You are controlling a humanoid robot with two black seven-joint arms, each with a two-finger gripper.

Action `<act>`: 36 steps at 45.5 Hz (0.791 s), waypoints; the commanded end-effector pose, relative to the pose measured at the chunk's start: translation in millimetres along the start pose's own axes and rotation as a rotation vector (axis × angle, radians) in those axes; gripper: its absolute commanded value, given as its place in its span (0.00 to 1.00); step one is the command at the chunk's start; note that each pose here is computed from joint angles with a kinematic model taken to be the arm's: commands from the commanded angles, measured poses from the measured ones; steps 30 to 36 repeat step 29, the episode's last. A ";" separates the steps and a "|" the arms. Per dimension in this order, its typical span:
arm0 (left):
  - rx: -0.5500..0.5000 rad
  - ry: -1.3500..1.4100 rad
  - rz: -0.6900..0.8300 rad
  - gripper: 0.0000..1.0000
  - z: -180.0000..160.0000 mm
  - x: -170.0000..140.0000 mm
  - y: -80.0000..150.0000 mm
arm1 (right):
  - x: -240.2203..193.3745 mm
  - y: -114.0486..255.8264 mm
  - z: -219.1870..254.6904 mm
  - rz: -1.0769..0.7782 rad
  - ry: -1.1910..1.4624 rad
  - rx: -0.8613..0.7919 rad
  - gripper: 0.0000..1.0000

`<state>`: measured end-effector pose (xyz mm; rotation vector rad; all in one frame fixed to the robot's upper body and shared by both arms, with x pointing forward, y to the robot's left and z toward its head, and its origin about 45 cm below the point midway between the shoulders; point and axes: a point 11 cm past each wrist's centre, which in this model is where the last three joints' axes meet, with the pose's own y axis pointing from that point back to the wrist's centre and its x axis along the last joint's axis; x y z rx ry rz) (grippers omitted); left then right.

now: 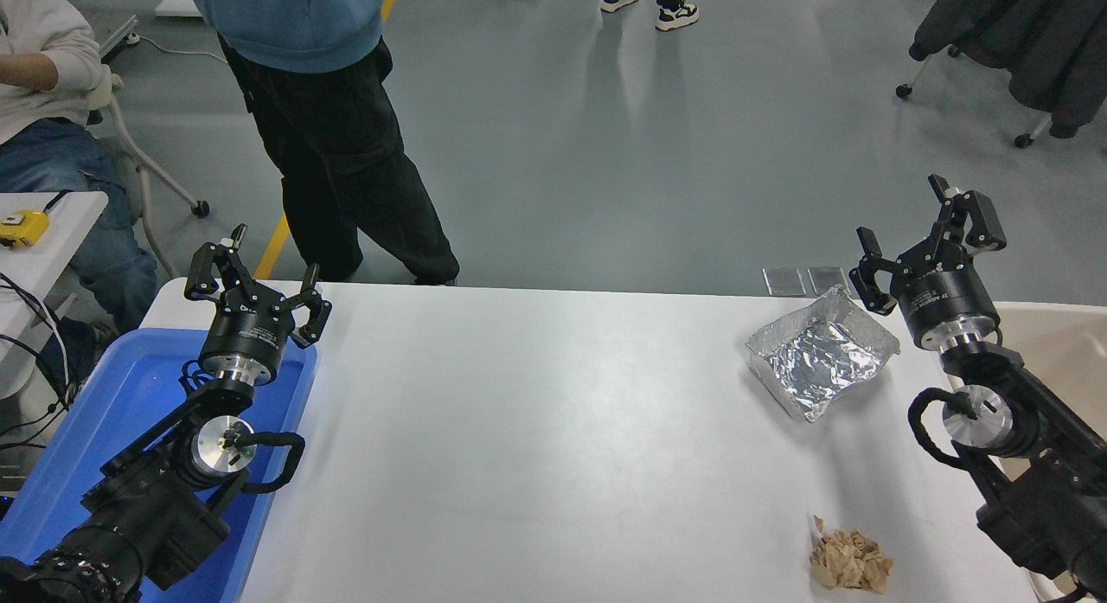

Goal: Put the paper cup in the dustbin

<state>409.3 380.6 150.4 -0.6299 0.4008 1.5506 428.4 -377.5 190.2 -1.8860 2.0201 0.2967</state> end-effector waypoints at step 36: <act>0.000 0.000 0.000 1.00 0.0 -0.1 -0.1 | 1.3 15.5 39.7 0.006 0.045 -0.088 1.00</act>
